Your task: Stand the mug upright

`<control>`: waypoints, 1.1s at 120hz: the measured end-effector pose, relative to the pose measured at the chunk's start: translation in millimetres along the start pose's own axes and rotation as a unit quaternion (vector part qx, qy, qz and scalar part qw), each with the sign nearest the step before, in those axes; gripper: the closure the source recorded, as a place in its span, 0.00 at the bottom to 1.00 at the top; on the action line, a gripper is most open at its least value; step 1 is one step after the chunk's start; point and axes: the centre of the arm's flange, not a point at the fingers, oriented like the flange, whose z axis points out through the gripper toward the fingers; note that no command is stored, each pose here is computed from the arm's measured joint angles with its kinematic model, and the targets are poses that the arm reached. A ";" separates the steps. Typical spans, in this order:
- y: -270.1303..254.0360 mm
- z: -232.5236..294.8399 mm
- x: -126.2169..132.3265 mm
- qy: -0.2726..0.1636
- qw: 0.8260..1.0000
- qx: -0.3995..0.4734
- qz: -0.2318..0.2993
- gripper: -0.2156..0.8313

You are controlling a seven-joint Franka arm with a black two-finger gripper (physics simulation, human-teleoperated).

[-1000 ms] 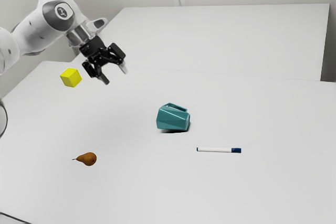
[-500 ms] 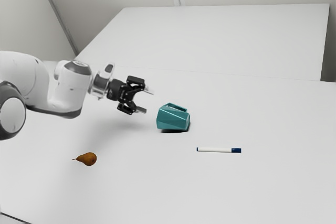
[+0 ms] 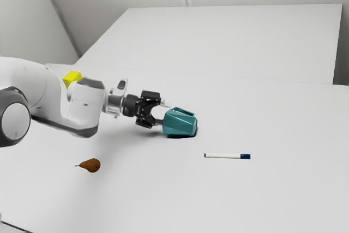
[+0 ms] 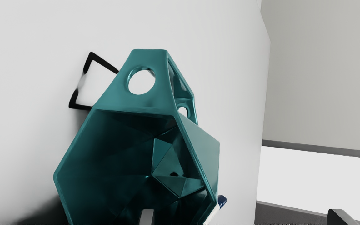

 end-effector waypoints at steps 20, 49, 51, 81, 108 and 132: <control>2.8 11.2 -3.8 0.001 1.000 -0.011 0.017 0.21; 4.3 21.9 -4.6 0.010 0.999 -0.022 0.030 0.21; 4.4 22.1 -4.4 0.011 0.999 -0.022 0.031 0.21; 5.9 28.1 -6.1 0.020 0.999 -0.018 0.039 0.66; 5.8 29.2 -8.2 0.023 0.999 -0.015 0.038 0.88; 19.7 28.9 -7.0 0.025 0.998 -0.016 0.047 0.93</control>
